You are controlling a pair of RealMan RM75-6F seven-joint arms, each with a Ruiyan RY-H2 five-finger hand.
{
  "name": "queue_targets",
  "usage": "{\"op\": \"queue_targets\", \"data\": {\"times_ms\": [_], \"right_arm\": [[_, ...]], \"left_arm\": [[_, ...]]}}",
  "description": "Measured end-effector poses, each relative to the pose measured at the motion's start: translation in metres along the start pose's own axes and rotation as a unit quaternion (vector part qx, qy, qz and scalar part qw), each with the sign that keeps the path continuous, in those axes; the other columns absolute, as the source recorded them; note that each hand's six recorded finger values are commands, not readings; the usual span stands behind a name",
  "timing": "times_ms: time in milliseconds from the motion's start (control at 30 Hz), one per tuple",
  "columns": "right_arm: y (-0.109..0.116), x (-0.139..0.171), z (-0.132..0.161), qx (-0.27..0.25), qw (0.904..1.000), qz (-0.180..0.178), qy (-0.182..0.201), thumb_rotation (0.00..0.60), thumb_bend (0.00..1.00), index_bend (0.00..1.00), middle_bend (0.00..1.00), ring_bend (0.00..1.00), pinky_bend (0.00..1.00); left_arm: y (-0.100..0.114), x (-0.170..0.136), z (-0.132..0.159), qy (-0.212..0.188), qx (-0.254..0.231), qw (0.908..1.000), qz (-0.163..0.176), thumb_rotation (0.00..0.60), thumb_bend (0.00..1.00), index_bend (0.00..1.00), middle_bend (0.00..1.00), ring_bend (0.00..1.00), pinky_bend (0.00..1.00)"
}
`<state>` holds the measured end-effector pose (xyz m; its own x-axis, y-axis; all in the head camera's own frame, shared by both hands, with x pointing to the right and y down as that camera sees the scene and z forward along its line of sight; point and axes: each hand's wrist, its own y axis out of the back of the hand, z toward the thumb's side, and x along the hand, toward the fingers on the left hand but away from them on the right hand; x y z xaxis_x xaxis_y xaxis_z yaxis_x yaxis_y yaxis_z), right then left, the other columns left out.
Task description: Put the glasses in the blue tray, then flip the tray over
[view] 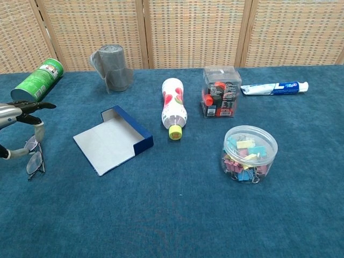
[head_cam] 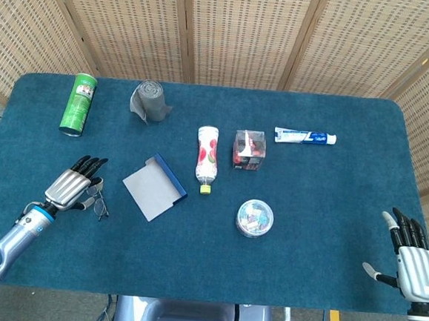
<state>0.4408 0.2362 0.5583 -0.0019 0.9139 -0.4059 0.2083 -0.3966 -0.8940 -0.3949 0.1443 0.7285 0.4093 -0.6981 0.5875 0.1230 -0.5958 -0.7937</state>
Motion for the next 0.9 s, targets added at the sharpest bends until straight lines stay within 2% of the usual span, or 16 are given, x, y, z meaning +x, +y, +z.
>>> {"op": "queue_targets", "data": {"times_ms": [500,700,900], "right_arm": [[-0.001,0.000,-0.001,0.000,1.0000,0.004,-0.004,0.600,0.00,0.00,0.00,0.00,0.00],[-0.001,0.000,-0.001,-0.001,1.0000,0.004,-0.004,0.600,0.00,0.00,0.00,0.00,0.00],[-0.001,0.000,-0.001,-0.001,1.0000,0.005,-0.004,0.600,0.00,0.00,0.00,0.00,0.00]], "left_arm": [[-0.010,0.007,0.000,0.005,-0.005,0.9999,-0.008,0.600,0.37,0.46,0.00,0.00,0.00],[-0.012,0.010,-0.001,0.011,-0.003,0.9999,-0.010,0.600,0.41,0.54,0.00,0.00,0.00],[-0.013,0.011,-0.001,0.012,-0.003,0.9999,-0.010,0.600,0.44,0.57,0.00,0.00,0.00]]}}
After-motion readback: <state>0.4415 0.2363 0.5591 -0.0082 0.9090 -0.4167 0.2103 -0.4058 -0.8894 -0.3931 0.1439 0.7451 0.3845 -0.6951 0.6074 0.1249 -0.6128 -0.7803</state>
